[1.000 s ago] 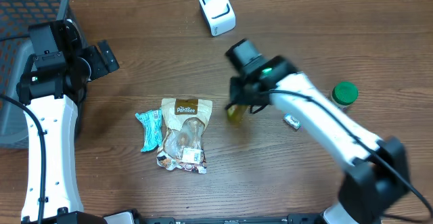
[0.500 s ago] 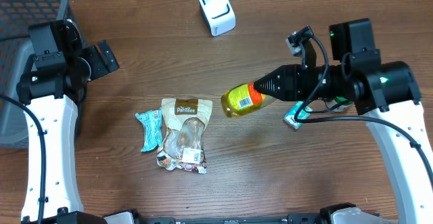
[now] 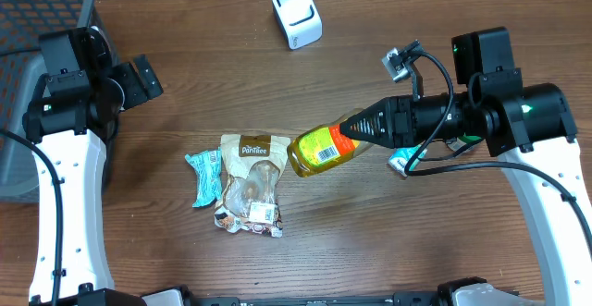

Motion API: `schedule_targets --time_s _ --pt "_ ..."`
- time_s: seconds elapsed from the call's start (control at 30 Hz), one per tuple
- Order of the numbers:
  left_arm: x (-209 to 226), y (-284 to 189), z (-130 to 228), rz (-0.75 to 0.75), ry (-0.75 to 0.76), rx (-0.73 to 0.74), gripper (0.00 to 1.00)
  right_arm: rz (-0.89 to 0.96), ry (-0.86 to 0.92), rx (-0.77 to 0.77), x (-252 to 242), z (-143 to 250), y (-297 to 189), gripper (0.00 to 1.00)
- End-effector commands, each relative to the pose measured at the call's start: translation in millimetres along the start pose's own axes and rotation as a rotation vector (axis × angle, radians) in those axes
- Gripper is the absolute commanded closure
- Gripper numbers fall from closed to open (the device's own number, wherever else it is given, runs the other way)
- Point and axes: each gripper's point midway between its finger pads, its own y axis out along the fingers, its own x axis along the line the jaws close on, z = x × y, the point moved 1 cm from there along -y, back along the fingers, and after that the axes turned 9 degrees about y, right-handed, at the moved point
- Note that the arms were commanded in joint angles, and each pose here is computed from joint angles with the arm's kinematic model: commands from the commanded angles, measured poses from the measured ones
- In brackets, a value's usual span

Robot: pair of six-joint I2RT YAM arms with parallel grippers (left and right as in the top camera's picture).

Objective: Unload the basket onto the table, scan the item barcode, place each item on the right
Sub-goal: 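Lift the yellow bottle and tip it sideways with the right gripper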

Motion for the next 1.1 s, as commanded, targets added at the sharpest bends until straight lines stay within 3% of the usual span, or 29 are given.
schedule_targets --time_s 0.0,0.73,1.07 --pt "-1.6 -7.1 -8.9 0.004 0.021 -0.028 0.00 -0.064 -0.051 -0.007 20.3 1.0 -6.5 0.82" --pt "-1.6 -7.1 -8.9 0.004 0.021 -0.028 0.00 -0.058 -0.044 -0.005 19.0 1.8 -6.3 0.83" --pt "-1.6 -7.1 -8.9 0.004 0.021 -0.028 0.00 0.136 0.024 -0.007 -29.2 -4.1 3.7 0.83"
